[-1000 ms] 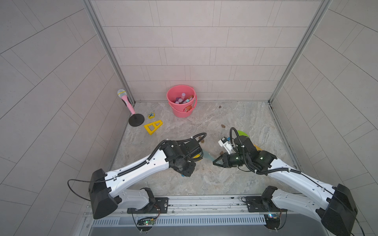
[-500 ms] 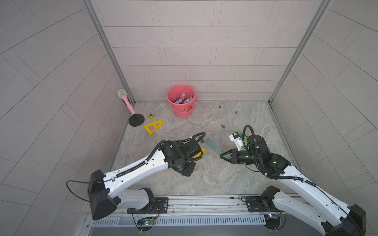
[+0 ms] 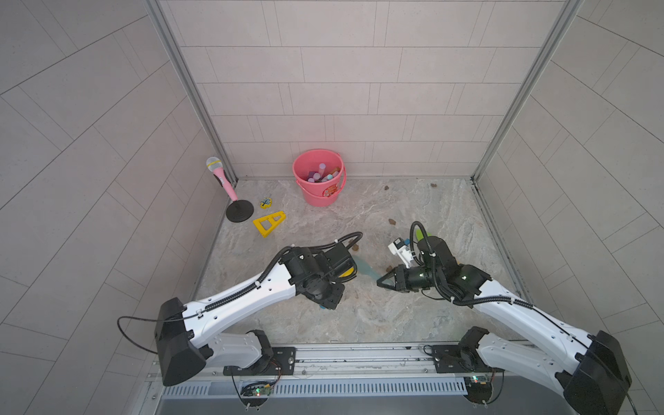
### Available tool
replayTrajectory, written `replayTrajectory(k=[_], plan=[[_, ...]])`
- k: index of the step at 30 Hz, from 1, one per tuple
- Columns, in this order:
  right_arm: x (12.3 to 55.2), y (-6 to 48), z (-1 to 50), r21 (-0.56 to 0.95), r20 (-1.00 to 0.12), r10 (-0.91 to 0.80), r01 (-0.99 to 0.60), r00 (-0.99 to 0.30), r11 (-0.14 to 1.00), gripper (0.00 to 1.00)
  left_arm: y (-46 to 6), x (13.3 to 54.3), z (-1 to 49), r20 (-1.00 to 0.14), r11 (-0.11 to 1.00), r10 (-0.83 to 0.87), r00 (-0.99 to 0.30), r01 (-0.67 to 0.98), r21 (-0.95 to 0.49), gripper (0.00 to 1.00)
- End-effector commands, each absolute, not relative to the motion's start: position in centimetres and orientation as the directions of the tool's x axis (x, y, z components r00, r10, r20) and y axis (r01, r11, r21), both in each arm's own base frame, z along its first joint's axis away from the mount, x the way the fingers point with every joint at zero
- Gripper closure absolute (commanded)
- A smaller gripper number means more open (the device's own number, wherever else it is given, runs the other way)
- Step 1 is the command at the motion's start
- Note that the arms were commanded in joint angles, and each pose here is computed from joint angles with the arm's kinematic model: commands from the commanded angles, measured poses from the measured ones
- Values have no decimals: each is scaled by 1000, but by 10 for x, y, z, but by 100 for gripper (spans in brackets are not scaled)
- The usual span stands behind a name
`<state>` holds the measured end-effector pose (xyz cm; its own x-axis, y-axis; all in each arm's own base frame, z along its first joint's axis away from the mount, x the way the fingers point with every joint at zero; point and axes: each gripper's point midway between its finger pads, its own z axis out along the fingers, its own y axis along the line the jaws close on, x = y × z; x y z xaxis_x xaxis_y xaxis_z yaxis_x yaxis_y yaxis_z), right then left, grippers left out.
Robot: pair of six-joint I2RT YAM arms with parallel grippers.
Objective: Brush the soil off the hand trowel and place it into the bucket
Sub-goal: Brush off the soil from the hand trowel.
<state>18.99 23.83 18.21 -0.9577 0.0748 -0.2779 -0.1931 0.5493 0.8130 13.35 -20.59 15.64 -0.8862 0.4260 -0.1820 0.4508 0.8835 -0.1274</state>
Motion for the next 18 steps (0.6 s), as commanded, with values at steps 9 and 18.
replayTrajectory(k=[9, 18], plan=[[231, 136, 191, 467, -646, 162, -219, -746, 857, 100, -197, 140, 204, -231, 903, 269, -935, 328, -277, 100], [224, 188, 185, -301, -748, -582, -619, -318, 725, 100, -200, 124, 233, -31, 886, 218, -975, 211, -414, 100]])
